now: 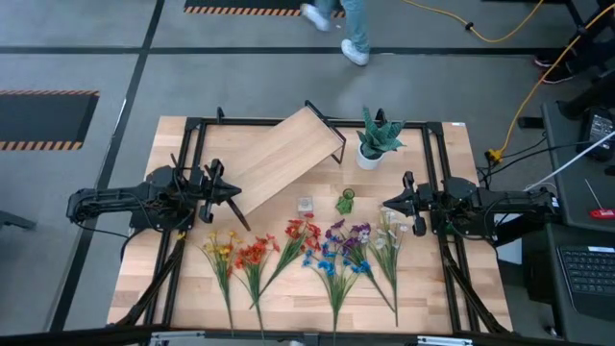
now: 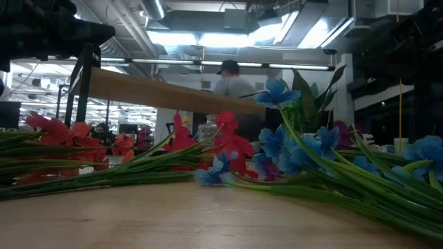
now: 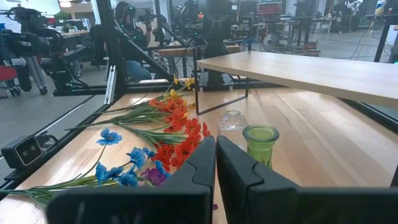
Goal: Pick and place flowers into a vace then onto a shelf
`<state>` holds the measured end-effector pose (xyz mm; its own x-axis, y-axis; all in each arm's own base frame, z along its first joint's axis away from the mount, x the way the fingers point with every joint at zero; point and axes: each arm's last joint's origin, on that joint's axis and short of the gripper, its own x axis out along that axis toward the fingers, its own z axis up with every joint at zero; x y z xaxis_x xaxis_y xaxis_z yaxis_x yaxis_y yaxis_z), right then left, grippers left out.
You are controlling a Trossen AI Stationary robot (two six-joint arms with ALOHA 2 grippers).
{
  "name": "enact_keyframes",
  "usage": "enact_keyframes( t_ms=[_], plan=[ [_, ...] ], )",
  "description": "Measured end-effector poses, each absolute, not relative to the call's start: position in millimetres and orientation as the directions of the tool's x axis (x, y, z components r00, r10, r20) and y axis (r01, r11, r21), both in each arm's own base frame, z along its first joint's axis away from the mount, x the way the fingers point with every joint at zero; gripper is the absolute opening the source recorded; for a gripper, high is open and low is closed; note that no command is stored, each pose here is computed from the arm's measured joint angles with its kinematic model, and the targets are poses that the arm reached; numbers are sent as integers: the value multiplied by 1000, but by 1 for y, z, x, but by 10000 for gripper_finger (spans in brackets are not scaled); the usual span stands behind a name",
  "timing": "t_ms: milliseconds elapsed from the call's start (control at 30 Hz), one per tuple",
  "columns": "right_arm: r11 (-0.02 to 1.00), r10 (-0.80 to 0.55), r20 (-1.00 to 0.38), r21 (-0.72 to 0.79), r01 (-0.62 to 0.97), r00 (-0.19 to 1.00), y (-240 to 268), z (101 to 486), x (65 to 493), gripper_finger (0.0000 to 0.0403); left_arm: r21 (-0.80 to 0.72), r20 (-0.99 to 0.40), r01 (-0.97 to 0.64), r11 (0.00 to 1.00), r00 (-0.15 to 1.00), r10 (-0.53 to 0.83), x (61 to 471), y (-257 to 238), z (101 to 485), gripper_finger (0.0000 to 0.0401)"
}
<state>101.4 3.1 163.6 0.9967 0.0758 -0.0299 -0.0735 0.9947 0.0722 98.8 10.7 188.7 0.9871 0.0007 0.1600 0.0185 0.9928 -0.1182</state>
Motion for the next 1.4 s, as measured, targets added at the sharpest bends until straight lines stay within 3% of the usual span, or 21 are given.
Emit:
enact_keyframes(
  t_ms=[1300, 1400],
  plan=[
    [994, 76, -29, 76, -73, 997, 3, 164, 101, 19, -116, 170, 21, 993, 985, -1, 99, 11, 190, 6],
    [995, 75, -29, 75, -73, 997, 3, 164, 101, 19, -49, 214, 13, 999, 977, -3, 98, 10, 194, 6]
  ],
)
